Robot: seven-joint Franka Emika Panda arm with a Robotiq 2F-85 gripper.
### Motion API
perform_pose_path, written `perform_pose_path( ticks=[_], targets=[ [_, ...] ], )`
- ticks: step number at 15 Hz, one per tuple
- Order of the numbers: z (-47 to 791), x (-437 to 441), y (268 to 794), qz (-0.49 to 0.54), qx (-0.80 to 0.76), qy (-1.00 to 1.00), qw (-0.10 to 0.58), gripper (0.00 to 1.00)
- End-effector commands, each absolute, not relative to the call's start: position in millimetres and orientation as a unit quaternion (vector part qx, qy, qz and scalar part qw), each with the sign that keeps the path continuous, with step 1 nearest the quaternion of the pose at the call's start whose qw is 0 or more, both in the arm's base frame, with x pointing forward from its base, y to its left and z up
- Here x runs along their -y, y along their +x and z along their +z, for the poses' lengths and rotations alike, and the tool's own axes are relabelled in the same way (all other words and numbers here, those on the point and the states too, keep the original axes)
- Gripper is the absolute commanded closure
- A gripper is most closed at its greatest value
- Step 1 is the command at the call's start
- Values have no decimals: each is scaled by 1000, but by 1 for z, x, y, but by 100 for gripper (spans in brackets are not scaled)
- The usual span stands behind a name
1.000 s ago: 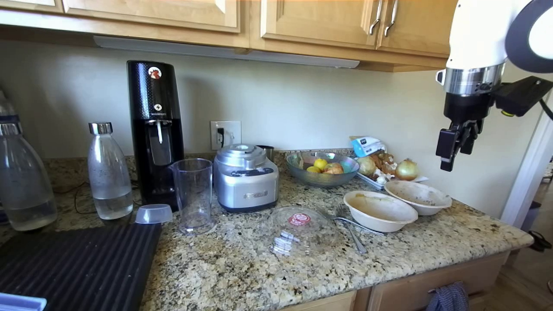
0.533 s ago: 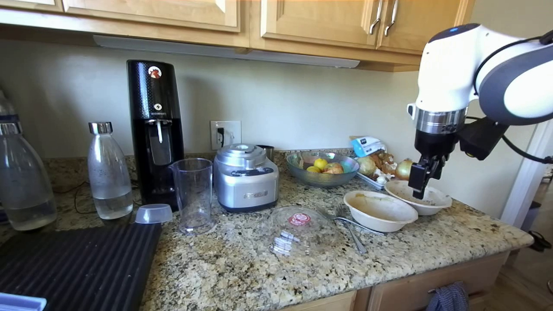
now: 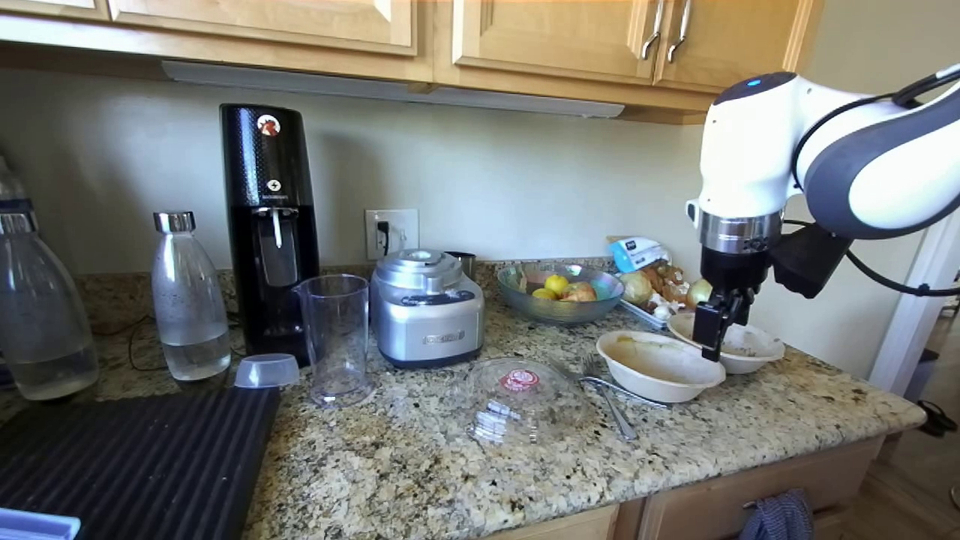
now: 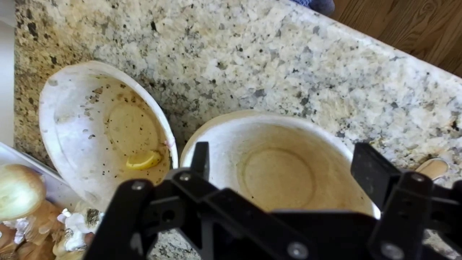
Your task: Pick the bowl on the left, put it in the bowl on the right then put both forks inside the bowl
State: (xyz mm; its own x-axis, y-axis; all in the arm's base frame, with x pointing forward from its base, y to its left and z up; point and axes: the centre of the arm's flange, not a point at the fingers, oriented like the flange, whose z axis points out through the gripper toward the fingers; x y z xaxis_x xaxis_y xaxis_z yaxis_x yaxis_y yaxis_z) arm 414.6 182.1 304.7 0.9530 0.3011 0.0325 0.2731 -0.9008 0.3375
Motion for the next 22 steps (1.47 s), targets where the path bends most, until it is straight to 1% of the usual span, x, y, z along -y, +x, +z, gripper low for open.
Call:
perform_pose_path(
  ticks=[1, 10, 15, 16, 17, 22],
  targets=[
    [299, -186, 413, 47, -148, 973, 173, 0],
    [258, -238, 418, 21, -221, 959, 173, 0],
    [243, -247, 434, 25, -237, 954, 180, 0],
    [240, -247, 437, 24, -238, 954, 182, 7],
    [236, -247, 441, 21, -238, 954, 182, 26],
    [226, -250, 450, 14, -238, 955, 177, 61]
  ],
)
